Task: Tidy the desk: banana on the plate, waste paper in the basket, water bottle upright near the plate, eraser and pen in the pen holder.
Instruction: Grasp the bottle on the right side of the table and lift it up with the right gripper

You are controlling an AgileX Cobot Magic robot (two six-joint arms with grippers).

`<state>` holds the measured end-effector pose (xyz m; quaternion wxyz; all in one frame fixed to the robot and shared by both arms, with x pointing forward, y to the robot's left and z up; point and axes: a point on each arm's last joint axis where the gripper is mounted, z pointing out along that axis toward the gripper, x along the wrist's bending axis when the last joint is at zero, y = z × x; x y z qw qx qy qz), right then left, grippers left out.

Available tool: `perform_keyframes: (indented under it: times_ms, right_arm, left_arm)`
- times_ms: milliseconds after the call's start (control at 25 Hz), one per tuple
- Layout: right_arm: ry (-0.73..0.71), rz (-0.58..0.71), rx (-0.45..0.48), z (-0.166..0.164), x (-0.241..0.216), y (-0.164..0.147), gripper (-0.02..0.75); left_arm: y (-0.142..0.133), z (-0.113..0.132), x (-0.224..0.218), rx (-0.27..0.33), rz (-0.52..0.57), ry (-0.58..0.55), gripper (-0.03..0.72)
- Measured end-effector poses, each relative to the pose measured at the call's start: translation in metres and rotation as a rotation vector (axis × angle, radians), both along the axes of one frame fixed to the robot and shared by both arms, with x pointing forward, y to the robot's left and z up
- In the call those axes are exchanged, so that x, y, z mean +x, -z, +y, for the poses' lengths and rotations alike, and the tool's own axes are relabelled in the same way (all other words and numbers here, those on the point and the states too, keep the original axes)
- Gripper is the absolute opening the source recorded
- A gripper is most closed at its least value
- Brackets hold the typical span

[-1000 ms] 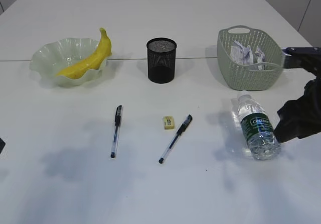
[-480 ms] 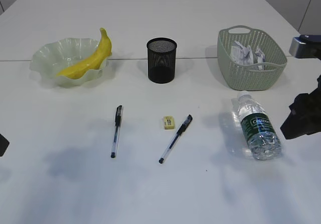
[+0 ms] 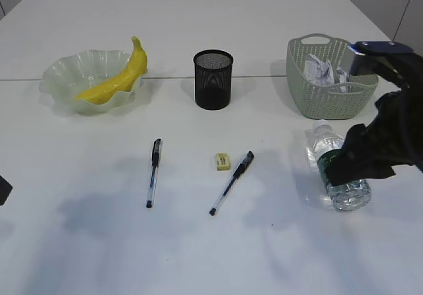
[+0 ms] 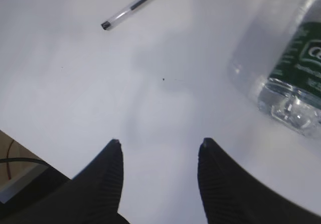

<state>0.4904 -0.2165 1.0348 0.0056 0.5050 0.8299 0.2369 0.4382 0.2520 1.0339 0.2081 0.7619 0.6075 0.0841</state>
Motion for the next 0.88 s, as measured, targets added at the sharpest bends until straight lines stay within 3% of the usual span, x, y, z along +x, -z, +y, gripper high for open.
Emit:
perform_keyframes:
  times_ms: [200, 480, 880]
  right_arm:
    - [-0.102, -0.067, -0.005, 0.03, -0.006, -0.001, 0.365]
    - [-0.143, -0.153, 0.004, 0.045, 0.0, -0.018, 0.365]
    - [-0.134, -0.113, -0.015, 0.058, 0.034, -0.009, 0.365]
  left_arm:
    - [0.0, 0.0, 0.001, -0.001, -0.008, -0.002, 0.435]
    - [0.0, 0.0, 0.001, -0.001, -0.011, -0.002, 0.435]
    - [-0.001, 0.0, 0.002, -0.002, -0.02, -0.004, 0.435]
